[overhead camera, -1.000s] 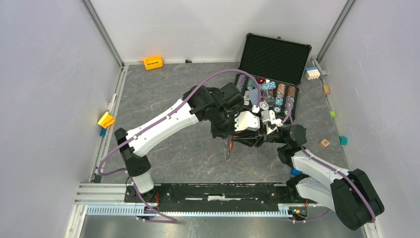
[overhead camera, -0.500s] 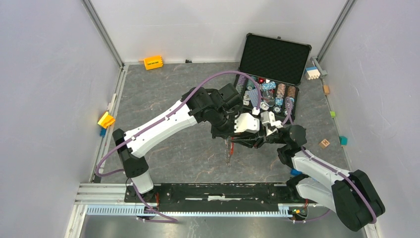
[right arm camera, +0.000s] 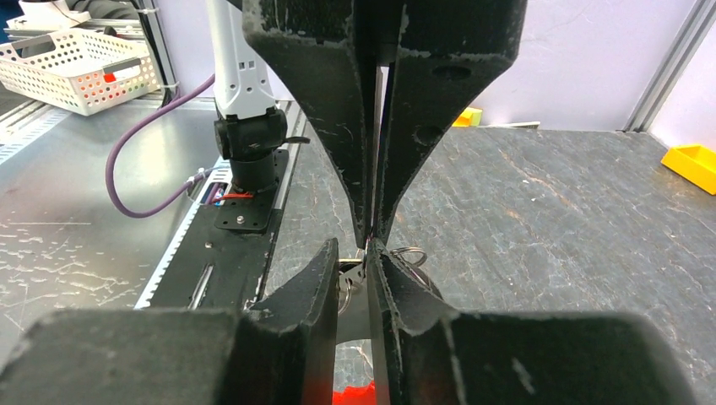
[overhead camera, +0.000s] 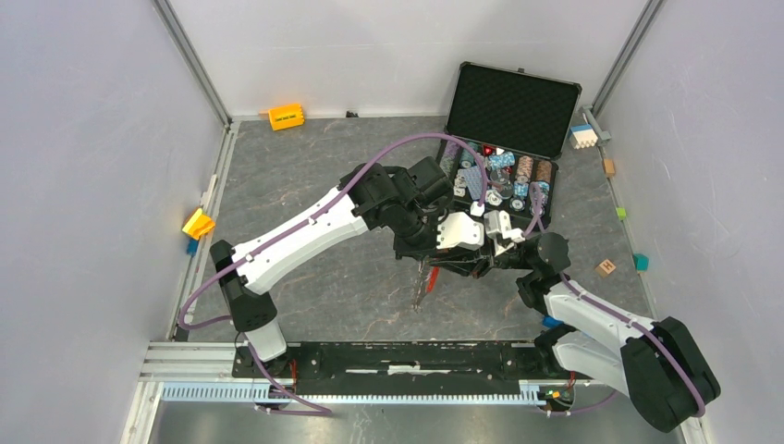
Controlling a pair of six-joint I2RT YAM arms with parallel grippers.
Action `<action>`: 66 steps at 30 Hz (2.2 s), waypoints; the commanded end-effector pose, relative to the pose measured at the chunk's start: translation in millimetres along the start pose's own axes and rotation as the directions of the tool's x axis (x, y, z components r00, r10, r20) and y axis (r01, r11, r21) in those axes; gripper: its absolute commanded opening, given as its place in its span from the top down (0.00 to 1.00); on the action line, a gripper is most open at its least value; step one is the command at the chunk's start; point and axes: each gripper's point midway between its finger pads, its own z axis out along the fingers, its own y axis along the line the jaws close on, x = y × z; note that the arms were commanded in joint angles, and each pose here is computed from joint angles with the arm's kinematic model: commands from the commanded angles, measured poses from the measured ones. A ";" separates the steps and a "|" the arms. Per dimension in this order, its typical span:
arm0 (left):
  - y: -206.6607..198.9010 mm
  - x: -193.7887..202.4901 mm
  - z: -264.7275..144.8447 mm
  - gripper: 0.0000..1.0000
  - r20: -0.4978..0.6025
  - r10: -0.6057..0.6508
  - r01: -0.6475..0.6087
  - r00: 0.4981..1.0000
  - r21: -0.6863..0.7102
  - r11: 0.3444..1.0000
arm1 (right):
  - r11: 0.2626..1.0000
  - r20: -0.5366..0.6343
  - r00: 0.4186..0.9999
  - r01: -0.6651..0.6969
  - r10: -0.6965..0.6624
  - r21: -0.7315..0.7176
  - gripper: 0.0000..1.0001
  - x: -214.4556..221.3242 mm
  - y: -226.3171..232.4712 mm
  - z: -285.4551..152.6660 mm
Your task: Put the keys on the keyring
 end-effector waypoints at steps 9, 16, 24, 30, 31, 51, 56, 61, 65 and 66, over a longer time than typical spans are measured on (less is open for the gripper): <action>1.3 -28.4 -21.4 0.98 0.168 0.079 -0.070 0.983 -0.060 0.996 | 1.000 0.001 1.000 0.018 -0.018 -0.024 0.81 -2.9 1.7 5.5; -4.5 -29.3 -23.0 0.98 0.208 0.092 -0.081 0.974 -0.059 0.995 | 1.000 0.010 1.000 0.001 -0.001 -0.017 0.82 -3.0 0.2 6.3; -5.5 -24.2 -14.0 0.98 0.188 0.080 -0.074 0.979 -0.039 0.996 | 1.000 0.031 0.999 0.011 -0.011 -0.020 0.81 -10.6 2.5 6.7; -6.1 -23.2 -9.5 0.98 0.183 0.075 -0.071 0.980 -0.029 0.997 | 1.000 0.040 0.999 0.022 -0.021 -0.017 0.80 -14.1 3.6 6.2; -6.1 -23.6 -9.5 0.98 0.185 0.076 -0.072 0.980 -0.029 0.997 | 1.000 0.040 0.999 0.020 -0.020 -0.017 0.80 -14.2 3.2 6.3; -5.5 -25.4 0.4 0.97 0.183 0.043 -0.043 0.982 -0.004 0.999 | 0.998 0.009 1.000 -0.011 0.010 0.065 1.00 -10.2 -15.2 7.7; -2.0 -20.5 -3.2 0.82 0.200 0.047 -0.044 0.979 -0.020 0.999 | 0.998 0.025 1.000 0.004 -0.006 0.063 1.00 -19.3 -14.4 5.5; 8.7 -13.0 -12.6 0.70 0.257 0.053 -0.039 0.965 -0.062 0.997 | 0.999 0.062 0.998 0.013 -0.016 0.043 1.00 -32.9 -8.3 3.6; 18.6 -10.1 -21.4 0.65 0.345 0.034 -0.012 0.938 -0.068 0.998 | 0.999 0.075 0.997 0.008 -0.010 0.038 1.00 -37.1 -6.7 2.3; 19.0 -10.7 -21.8 0.64 0.367 0.032 -0.012 0.930 -0.058 0.998 | 0.999 0.078 0.997 0.008 -0.011 0.037 1.00 -37.8 -6.3 2.1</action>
